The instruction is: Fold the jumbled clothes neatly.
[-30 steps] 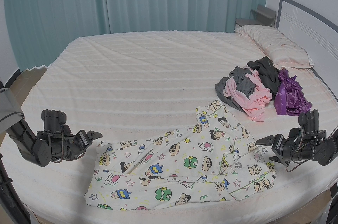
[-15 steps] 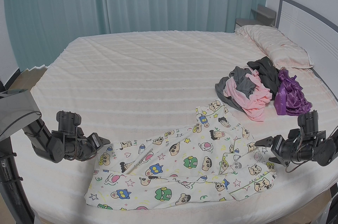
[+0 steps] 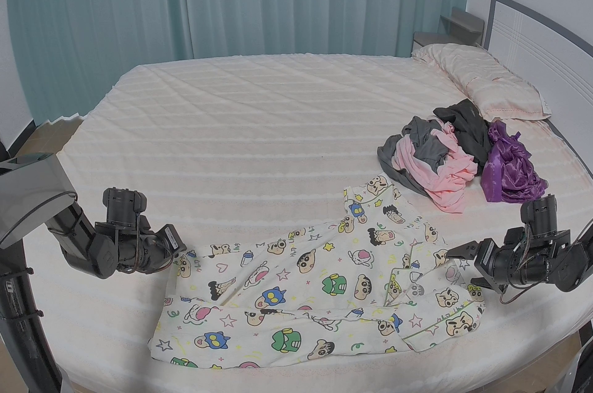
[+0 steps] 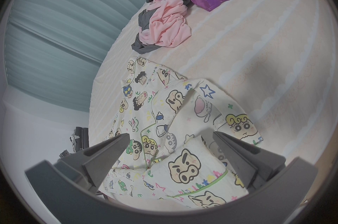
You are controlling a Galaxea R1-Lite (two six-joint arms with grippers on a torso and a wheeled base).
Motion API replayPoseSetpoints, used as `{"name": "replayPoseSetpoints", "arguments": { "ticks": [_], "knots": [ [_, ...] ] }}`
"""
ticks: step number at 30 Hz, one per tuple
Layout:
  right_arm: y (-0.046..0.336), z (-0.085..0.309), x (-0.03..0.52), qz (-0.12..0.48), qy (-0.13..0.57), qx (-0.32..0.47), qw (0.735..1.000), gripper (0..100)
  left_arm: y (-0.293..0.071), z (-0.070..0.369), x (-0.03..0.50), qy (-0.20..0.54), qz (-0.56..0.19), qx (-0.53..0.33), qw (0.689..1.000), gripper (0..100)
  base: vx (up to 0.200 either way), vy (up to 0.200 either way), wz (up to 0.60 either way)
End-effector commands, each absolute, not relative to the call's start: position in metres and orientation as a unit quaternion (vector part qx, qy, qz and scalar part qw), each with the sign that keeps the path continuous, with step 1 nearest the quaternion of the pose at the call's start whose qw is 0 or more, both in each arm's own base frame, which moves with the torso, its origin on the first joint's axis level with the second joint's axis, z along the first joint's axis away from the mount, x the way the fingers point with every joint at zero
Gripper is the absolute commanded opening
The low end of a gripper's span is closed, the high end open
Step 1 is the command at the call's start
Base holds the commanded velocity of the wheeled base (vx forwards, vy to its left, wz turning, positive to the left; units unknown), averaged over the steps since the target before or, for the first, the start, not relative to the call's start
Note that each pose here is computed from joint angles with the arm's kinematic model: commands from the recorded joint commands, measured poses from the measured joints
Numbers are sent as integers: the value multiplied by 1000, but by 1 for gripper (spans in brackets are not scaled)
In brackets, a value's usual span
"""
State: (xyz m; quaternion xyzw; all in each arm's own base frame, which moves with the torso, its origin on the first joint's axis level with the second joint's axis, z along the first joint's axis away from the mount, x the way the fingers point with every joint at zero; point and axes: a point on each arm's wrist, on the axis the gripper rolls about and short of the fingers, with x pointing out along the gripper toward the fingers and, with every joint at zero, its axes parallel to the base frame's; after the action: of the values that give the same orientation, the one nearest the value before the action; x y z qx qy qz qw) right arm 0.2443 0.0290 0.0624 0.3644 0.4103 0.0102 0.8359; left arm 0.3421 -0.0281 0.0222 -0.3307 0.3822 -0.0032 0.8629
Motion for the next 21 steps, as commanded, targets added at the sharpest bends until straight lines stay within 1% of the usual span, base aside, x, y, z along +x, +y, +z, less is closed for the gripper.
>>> {"name": "replayPoseSetpoints", "arguments": {
  "ticks": [1, 10, 13, 17, 21],
  "knots": [
    [30, 61, 244, 11, 412, 363, 835, 100, -29, 32, 353, 361, -11, -333, 871, 0, 0, 0, 0],
    [33, 61, 243, 15, 416, 360, 835, 100, -29, 48, 377, 356, -10, -333, 873, 0, 0, 0, 0],
    [33, 61, 243, 15, 416, 360, 835, 100, -30, 52, 387, 343, -15, -334, 878, 0, 0, 0, 0],
    [33, 61, 243, 15, 416, 360, 835, 100, -28, 51, 396, 342, -13, -335, 878, 0, 0, 0, 0],
    [33, 61, 243, 15, 417, 360, 834, 100, -25, 46, 409, 359, -1, -336, 871, 0, 0, 0, 0]
  ]
}}
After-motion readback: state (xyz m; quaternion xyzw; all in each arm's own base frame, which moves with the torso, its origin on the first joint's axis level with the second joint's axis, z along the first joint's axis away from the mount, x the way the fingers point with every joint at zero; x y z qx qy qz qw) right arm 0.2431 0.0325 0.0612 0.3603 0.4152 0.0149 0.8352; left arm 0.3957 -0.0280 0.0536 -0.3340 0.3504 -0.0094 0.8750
